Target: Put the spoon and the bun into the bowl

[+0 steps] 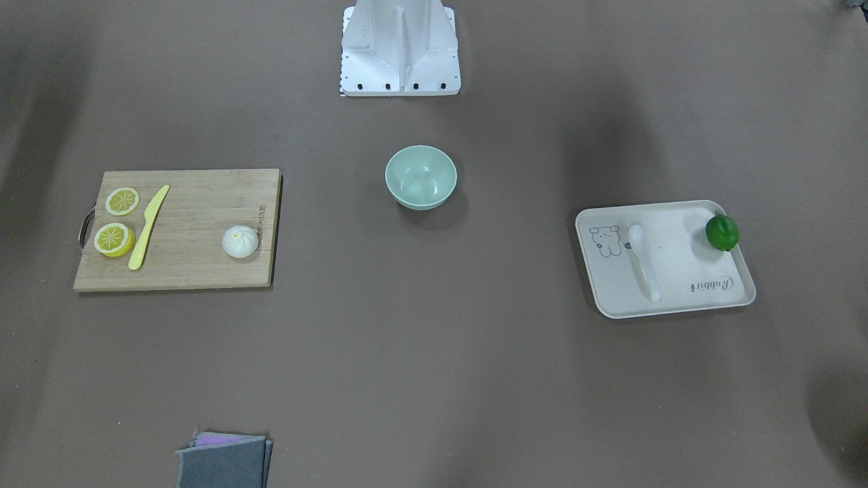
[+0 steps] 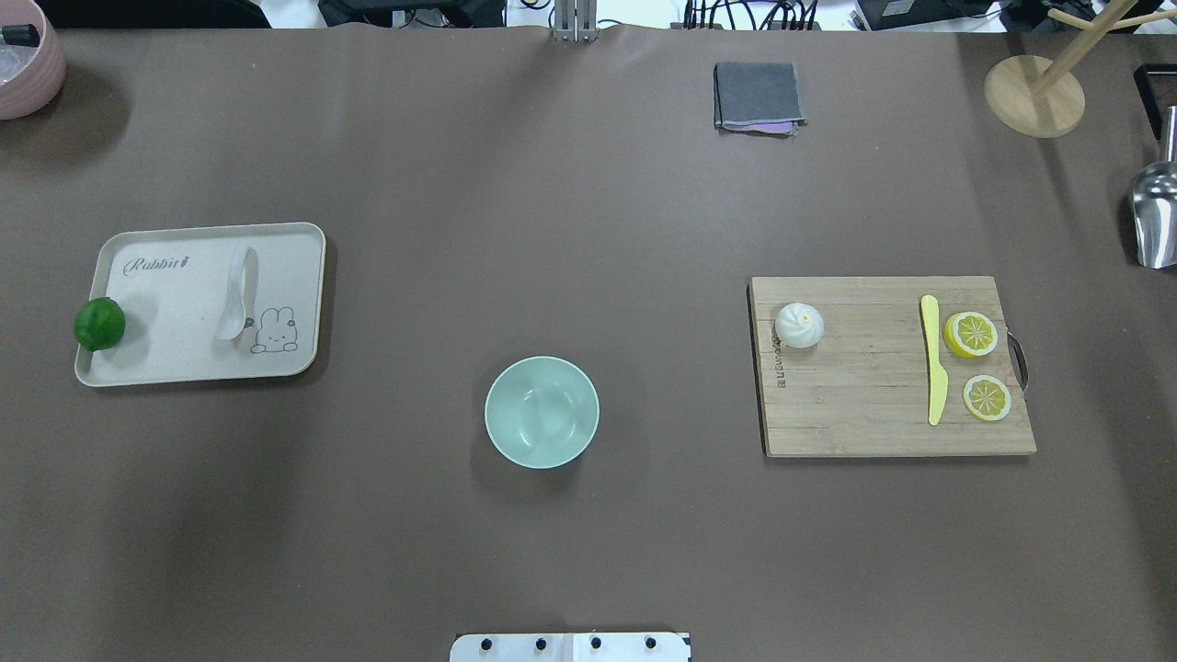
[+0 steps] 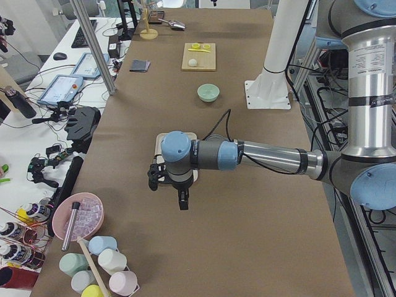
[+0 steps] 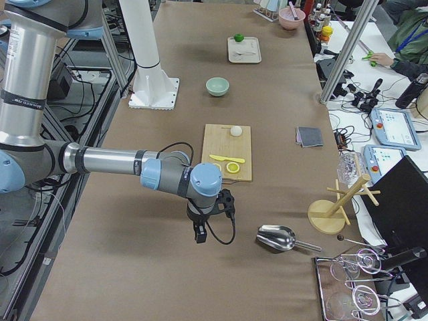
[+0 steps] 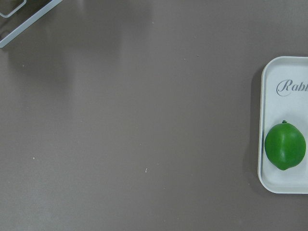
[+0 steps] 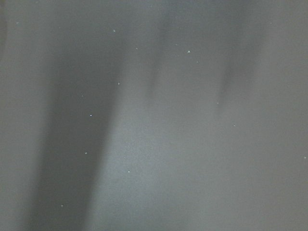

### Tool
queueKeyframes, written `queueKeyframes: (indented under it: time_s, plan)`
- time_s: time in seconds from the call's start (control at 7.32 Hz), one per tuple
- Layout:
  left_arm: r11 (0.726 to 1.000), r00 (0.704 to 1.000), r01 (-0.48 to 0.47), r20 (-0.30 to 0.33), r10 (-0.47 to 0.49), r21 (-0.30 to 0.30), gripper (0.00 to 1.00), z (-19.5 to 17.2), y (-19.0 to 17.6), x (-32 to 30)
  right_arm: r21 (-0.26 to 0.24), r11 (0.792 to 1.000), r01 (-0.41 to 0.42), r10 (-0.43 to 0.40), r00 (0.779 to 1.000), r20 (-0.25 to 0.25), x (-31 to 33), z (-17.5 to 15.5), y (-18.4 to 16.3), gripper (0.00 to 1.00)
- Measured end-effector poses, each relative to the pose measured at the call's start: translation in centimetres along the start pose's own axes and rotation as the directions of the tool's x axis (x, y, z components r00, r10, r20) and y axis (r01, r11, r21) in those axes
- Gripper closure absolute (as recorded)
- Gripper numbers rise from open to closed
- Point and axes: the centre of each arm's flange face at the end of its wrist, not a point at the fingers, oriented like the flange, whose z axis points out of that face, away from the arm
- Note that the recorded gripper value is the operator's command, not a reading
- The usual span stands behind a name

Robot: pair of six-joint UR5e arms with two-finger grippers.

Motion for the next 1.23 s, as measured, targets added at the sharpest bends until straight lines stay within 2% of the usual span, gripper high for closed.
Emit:
queueKeyframes:
  time_s: [0.41,0.68,0.96,1.23]
  plan:
    - [1.0,1.0,-0.013,-0.002,0.013,0.012,0.01,-0.5,-0.3,0.6,0.004,1.0,0.003,-0.003,1.0,0.005,-0.1,0.0,0.0,0.0]
    - [0.998,0.999,-0.045,-0.005,0.045,0.041,0.01,-1.9,-0.4,2.1,0.01,1.0,0.004,-0.004,1.0,0.015,-0.3,-0.1,-0.1,0.0]
    - [0.994,0.997,-0.079,-0.006,0.079,0.074,0.01,-3.2,-1.0,3.6,0.07,0.997,0.028,-0.032,0.997,0.064,-1.4,-1.1,-1.3,0.0]
    - [0.98,0.99,-0.14,-0.007,0.142,0.14,0.01,-4.4,-1.8,4.9,0.164,0.982,0.094,-0.106,0.992,0.065,-3.5,-3.4,-2.7,0.0]
